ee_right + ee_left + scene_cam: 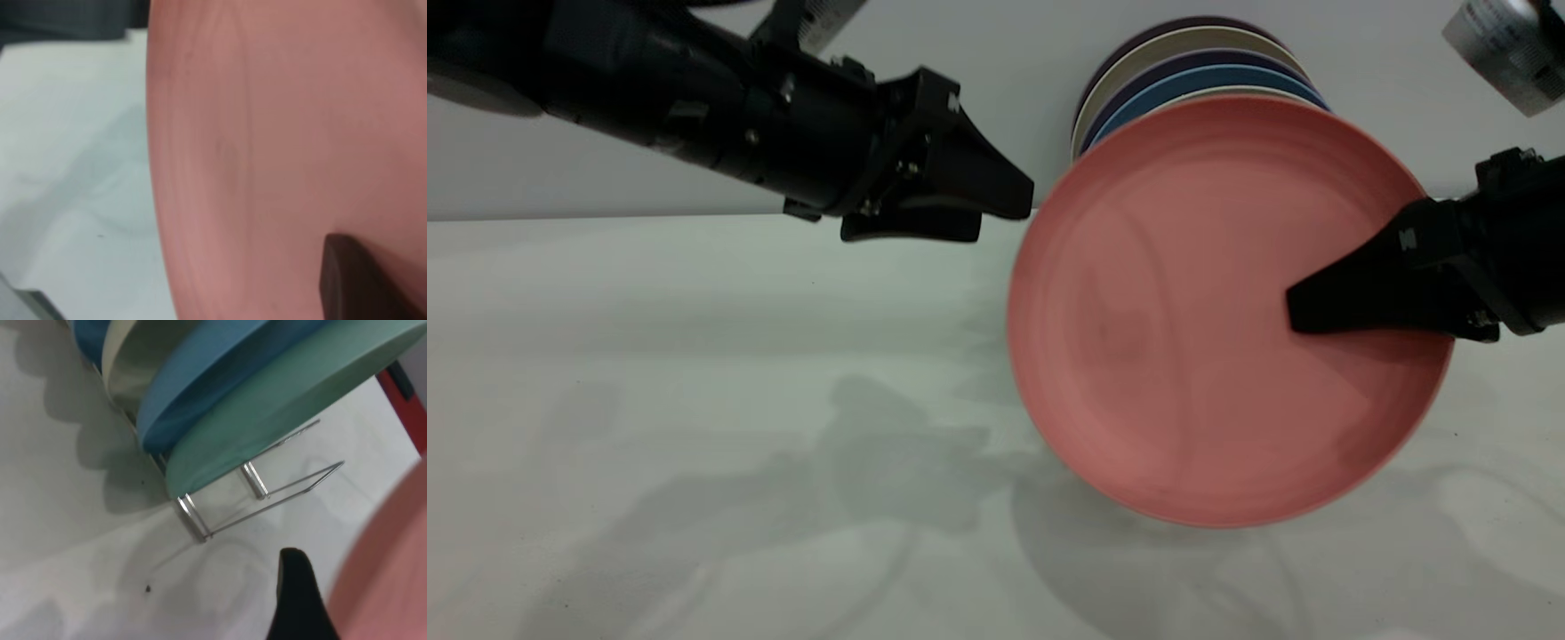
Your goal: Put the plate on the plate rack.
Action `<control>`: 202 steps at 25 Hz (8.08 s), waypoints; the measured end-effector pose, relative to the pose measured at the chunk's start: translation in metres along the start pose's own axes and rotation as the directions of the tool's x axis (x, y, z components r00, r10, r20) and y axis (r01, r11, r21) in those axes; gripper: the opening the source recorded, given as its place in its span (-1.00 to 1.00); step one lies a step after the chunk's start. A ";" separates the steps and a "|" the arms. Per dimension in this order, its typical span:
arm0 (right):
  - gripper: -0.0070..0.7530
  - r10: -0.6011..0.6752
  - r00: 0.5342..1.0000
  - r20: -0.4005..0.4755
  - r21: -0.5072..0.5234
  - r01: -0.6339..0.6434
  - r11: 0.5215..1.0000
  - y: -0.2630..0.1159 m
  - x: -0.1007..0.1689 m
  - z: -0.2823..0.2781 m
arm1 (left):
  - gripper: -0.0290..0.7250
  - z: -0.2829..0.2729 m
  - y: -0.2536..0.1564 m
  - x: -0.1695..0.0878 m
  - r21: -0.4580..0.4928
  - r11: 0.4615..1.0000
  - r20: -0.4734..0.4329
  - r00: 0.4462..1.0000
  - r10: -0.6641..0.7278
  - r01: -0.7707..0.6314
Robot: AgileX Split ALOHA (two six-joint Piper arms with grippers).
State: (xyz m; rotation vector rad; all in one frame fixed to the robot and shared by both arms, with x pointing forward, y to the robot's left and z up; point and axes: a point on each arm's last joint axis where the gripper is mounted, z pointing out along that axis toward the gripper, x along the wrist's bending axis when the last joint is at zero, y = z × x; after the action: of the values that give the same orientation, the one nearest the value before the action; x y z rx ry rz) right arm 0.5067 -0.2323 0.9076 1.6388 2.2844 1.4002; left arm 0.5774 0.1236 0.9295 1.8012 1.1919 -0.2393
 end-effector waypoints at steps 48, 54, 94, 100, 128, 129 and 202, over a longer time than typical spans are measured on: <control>-0.60 -0.875 0.397 0.278 0.284 0.836 0.470 0.095 0.040 -0.043 | 0.40 -0.051 -0.013 0.046 0.033 0.991 -0.078 0.989 -0.129 0.132; -0.61 -0.896 0.357 0.263 0.264 0.867 0.423 0.110 0.049 -0.046 | 0.40 -0.051 -0.013 0.046 0.034 0.991 -0.078 0.989 -0.128 0.131; -0.61 -0.938 0.335 0.083 0.350 0.872 0.342 0.096 0.018 0.019 | 0.40 -0.051 -0.013 0.045 0.037 0.990 -0.072 0.989 -0.131 0.134; -0.40 -0.933 0.357 0.054 0.356 0.866 0.351 0.090 0.013 0.026 | 0.40 -0.051 -0.013 0.045 0.037 0.990 -0.072 0.989 -0.131 0.134; 0.28 -0.885 0.410 0.221 0.263 0.848 0.460 0.119 0.055 -0.034 | 0.40 -0.078 0.003 0.033 -0.043 0.997 -0.085 0.994 -0.075 0.072; 0.28 -0.871 0.426 0.244 0.253 0.839 0.481 0.121 0.059 -0.041 | 0.40 -0.085 0.007 0.030 -0.067 0.996 -0.092 0.994 -0.066 0.060; -0.05 -0.365 0.842 0.397 0.011 0.393 0.920 -0.114 0.143 -0.235 | 0.40 -0.302 -0.233 -0.142 -0.237 0.931 -0.696 0.717 0.037 -0.277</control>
State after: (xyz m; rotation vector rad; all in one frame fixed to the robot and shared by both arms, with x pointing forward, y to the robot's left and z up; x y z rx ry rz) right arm 0.2456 -0.2827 1.0421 1.2126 2.1343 0.9487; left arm 0.2246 0.2927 1.0423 1.7141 1.4481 0.7664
